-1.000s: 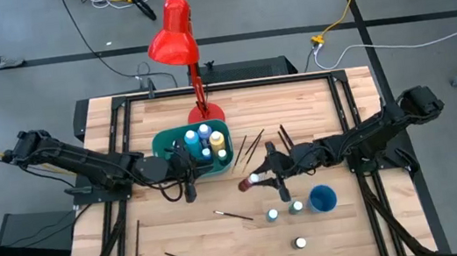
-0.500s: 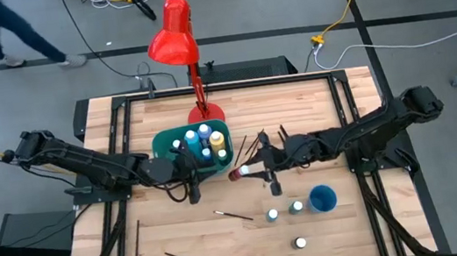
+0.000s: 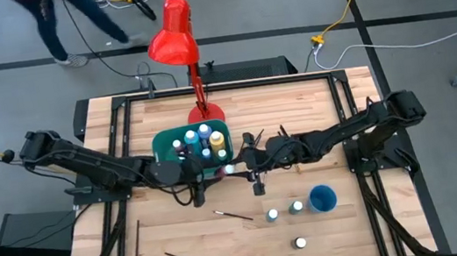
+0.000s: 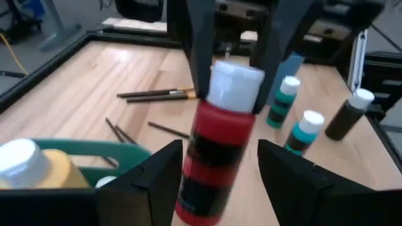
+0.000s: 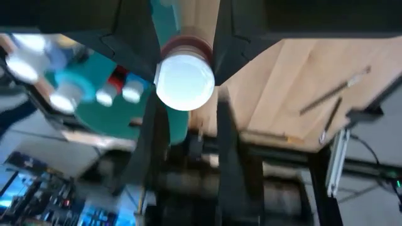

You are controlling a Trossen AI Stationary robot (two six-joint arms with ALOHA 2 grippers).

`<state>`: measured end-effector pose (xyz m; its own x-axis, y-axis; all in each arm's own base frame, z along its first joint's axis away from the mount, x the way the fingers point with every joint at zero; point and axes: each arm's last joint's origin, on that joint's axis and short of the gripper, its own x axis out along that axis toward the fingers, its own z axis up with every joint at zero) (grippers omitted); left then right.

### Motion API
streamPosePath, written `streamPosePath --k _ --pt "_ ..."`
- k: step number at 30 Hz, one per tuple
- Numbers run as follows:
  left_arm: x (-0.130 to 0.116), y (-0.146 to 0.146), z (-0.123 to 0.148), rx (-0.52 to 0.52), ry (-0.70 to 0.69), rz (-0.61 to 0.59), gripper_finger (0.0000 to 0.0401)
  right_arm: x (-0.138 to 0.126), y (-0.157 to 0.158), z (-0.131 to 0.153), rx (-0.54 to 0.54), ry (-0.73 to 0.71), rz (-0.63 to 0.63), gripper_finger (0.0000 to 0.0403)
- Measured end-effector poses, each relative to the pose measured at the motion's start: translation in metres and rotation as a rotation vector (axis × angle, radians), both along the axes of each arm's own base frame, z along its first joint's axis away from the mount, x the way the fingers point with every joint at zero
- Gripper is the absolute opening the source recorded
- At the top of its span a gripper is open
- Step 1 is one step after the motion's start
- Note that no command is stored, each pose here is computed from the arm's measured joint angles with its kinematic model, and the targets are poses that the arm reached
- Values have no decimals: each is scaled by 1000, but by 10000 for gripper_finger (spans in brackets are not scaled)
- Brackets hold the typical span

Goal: Pick & Place Paint Supplies
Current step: Put the small red paint bottle into the green bin

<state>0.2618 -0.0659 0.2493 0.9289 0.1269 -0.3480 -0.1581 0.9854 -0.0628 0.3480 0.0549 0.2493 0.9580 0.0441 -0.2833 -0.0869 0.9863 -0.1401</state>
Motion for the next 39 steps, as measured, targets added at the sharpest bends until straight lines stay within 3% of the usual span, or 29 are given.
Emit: streamPosePath --k 16,24,32,39 --pt "26 0 -21 56 -10 -17 215 2 -10 1 55 21 5 134" --pt "27 0 -18 71 -47 3 211 1 -10 -2 57 54 0 134" --pt "26 0 -18 54 -49 9 160 1 -11 -3 59 63 1 134" --pt "26 0 -18 50 -44 7 176 0 -11 -3 57 62 -1 134"
